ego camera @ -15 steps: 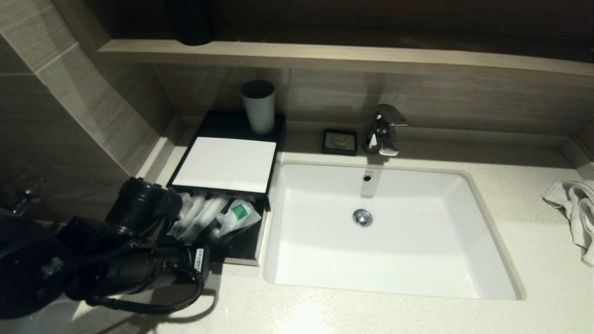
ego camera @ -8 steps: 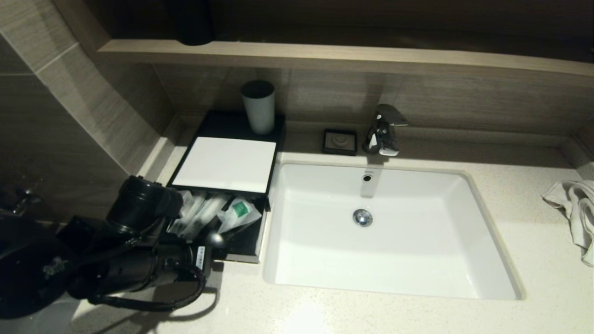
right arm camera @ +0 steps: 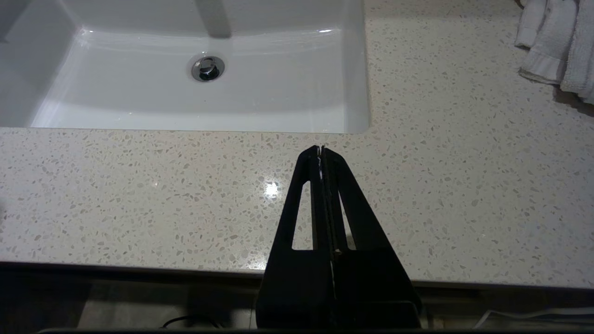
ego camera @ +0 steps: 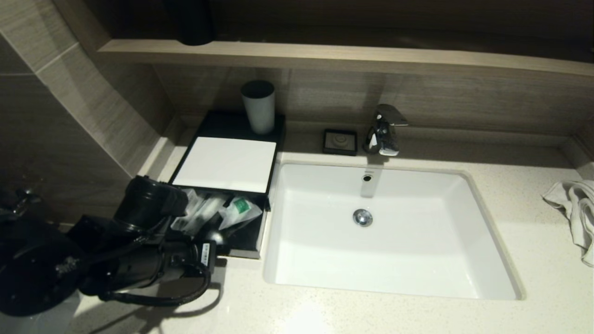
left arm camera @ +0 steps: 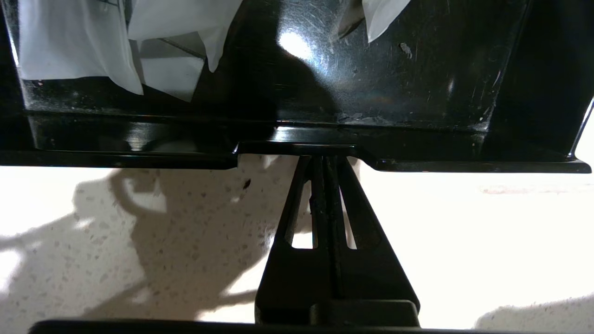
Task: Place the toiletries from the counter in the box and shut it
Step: Close the drawer
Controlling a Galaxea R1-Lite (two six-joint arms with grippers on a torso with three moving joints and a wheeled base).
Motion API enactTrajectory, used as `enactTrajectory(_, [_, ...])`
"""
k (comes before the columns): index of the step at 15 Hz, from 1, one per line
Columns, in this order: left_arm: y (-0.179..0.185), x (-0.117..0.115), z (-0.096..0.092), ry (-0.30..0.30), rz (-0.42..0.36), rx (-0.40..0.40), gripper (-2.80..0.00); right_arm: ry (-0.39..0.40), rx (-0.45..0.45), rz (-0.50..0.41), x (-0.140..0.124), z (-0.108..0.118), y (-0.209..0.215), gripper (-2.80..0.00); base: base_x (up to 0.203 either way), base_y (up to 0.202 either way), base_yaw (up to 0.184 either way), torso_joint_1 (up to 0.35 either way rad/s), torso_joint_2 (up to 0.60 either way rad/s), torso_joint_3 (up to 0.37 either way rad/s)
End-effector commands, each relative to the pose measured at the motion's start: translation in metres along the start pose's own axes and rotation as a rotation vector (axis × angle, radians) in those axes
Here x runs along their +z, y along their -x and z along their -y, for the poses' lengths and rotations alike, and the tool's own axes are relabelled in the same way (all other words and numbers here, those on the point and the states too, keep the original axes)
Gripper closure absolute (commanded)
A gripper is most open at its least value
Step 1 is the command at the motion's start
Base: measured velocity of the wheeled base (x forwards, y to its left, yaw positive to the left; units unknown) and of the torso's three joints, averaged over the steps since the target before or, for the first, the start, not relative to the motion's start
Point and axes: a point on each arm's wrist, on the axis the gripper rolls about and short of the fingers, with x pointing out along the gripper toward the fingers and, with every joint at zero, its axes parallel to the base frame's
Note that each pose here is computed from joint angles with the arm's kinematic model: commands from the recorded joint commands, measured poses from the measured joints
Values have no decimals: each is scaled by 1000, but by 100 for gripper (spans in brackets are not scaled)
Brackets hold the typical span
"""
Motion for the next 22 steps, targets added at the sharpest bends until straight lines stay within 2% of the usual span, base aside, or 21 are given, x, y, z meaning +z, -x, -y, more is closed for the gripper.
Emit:
enactTrajectory(1, [-2, 2, 1, 4, 12, -3, 0, 0, 0, -1, 0, 0, 0, 0, 0, 0, 0, 0, 0, 0])
enactTrajectory(12, [-9, 16, 6, 6, 72, -24, 0, 0, 0, -2, 0, 0, 0, 0, 0, 0, 0, 0, 0, 0])
enactTrajectory(15, [-10, 20, 7, 11, 110, -36, 0, 0, 0, -1, 0, 0, 0, 0, 0, 0, 0, 0, 0, 0])
enactTrajectory(22, [-19, 33, 9, 24, 160, -25, 0, 0, 0, -3, 0, 0, 0, 0, 0, 0, 0, 0, 0, 0])
